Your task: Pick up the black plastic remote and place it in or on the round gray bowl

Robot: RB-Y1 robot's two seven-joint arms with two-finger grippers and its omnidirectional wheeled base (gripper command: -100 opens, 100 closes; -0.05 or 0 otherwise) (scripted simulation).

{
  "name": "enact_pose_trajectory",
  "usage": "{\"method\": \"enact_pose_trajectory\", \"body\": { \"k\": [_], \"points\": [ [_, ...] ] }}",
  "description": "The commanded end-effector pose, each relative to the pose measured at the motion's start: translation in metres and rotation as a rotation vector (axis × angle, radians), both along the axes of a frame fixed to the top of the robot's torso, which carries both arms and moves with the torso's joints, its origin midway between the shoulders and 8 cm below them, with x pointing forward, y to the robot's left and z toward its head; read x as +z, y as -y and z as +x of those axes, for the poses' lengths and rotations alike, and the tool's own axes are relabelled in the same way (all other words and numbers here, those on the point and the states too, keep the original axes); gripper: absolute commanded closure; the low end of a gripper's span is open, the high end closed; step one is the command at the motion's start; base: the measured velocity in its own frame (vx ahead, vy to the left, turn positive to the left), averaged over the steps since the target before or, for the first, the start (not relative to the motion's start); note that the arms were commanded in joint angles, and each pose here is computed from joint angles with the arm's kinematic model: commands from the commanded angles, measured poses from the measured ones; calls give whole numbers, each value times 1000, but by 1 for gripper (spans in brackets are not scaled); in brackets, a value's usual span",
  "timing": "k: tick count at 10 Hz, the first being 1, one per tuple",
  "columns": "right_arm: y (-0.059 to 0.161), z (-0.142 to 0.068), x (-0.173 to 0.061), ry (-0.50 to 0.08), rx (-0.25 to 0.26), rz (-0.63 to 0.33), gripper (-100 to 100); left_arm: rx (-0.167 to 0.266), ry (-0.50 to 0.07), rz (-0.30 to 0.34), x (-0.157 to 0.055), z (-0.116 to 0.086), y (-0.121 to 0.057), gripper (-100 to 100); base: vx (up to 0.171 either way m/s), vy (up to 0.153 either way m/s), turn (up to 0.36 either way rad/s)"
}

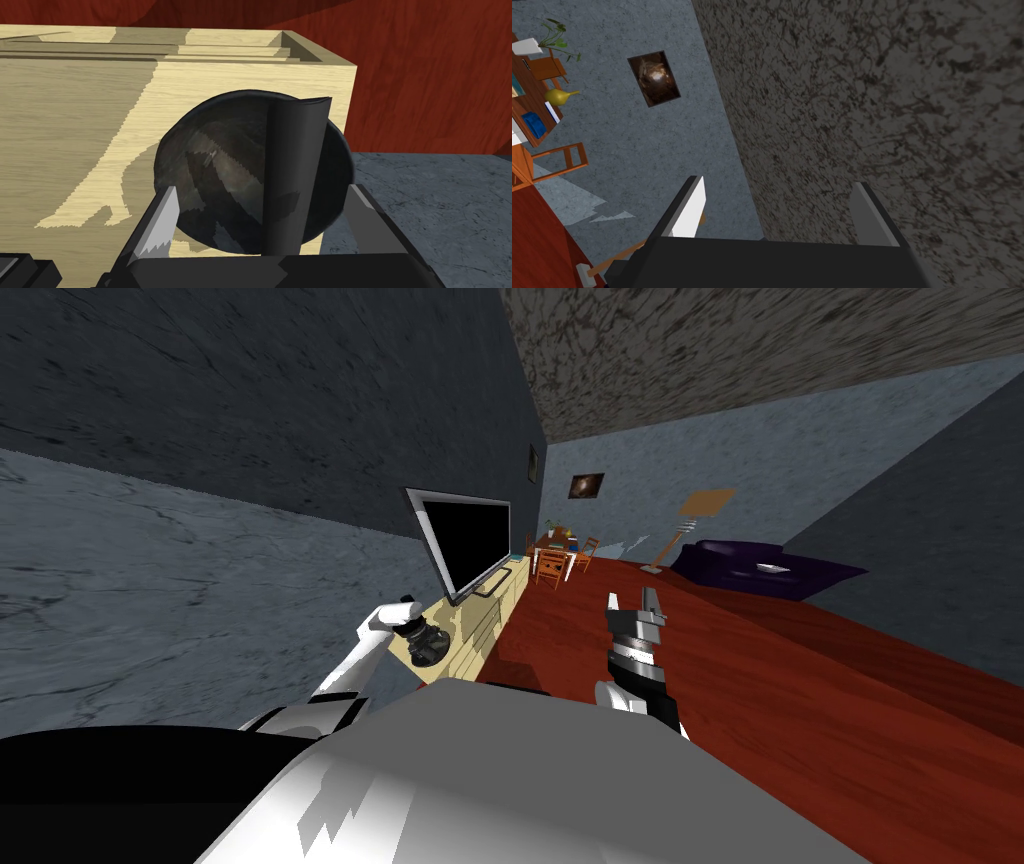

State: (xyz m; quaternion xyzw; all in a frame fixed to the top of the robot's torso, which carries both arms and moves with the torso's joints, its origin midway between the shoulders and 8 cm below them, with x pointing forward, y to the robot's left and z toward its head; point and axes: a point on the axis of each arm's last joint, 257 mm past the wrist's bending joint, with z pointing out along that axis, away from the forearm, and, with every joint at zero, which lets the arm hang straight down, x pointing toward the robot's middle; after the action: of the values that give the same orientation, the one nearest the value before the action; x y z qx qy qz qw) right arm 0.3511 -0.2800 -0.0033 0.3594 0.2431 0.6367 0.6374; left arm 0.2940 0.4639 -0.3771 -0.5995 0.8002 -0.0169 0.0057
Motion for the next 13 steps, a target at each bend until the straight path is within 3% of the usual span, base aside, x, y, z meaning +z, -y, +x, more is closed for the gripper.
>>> {"method": "enact_pose_trajectory", "body": {
  "k": [1, 6, 7, 8, 13],
  "points": [
    [0, 0, 0, 0, 0, 0, 0, -6, -1, -1, 10, 0, -1, -100, 17, -23, 26],
    [0, 0, 0, 0, 0, 0, 0, -24, 0, 2, 38, -1, -5, -100, 14, -20, 32],
    [0, 0, 0, 0, 0, 0, 0, -22, 1, 2, 34, 0, -5, -100, 5, -9, 6],
    [0, 0, 0, 0, 0, 0, 0, -22, 0, 2, 35, -1, -5, 0, 0, 0, 0],
    [0, 0, 0, 0, 0, 0, 0, -22, 0, 2, 35, -1, -5, 0, 0, 0, 0]
  ]
}}
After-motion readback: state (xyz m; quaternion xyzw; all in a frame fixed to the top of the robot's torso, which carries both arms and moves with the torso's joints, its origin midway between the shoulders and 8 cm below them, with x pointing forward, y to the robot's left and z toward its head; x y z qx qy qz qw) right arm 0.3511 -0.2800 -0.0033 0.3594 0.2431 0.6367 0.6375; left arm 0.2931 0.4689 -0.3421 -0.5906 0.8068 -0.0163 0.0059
